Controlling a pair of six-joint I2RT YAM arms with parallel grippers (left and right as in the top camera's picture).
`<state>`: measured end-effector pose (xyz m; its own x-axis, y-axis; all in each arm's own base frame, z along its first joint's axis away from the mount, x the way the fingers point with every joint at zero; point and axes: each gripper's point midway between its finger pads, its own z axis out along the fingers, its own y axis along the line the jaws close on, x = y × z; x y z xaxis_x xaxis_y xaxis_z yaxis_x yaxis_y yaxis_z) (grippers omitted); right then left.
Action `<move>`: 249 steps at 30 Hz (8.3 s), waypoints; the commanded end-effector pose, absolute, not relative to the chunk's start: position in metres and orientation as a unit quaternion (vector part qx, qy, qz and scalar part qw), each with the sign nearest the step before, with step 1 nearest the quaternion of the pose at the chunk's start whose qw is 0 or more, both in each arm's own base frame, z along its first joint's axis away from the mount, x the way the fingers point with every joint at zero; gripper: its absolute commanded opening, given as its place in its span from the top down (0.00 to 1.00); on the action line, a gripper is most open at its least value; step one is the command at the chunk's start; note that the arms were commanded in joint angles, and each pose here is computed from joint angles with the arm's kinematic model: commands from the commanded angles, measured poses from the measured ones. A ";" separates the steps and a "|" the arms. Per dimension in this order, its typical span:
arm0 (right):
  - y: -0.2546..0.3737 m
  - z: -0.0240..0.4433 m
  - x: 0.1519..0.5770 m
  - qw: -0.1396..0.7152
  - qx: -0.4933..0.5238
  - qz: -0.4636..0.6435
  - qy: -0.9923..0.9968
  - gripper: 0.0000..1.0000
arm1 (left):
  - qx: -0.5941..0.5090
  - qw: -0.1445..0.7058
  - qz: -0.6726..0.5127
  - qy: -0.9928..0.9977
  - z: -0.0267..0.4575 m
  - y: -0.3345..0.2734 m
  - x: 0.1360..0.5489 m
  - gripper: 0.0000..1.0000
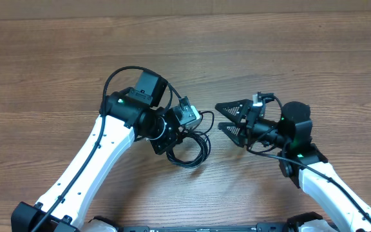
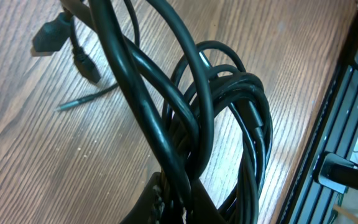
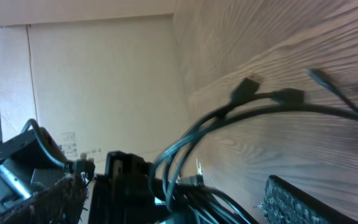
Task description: Untangle cables
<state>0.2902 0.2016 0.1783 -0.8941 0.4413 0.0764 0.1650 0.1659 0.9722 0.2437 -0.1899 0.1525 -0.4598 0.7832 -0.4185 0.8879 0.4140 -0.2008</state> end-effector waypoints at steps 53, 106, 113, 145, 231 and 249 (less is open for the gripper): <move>0.244 0.152 0.281 0.232 0.054 0.526 0.816 0.96 | 0.132 0.205 -0.139 0.960 0.169 -0.179 0.312 0.71; 0.224 0.177 0.313 0.172 0.268 0.590 0.742 0.96 | -0.001 0.219 -0.258 0.941 0.064 -0.204 0.298 0.96; 0.218 0.134 0.296 0.174 0.220 0.513 0.811 0.96 | -0.029 0.231 -0.240 0.942 0.087 -0.171 0.309 0.96; 0.255 0.198 0.219 0.355 -0.328 0.520 0.704 0.06 | 0.232 0.230 -0.202 0.923 0.208 -0.145 0.259 0.96; 0.265 0.186 0.268 0.257 0.012 0.565 0.784 0.96 | 0.375 0.220 -0.154 0.887 0.196 -0.217 0.222 0.96; 0.252 0.201 0.296 0.312 0.084 0.560 0.763 0.89 | 0.462 0.183 -0.328 0.803 0.203 -0.289 0.192 0.96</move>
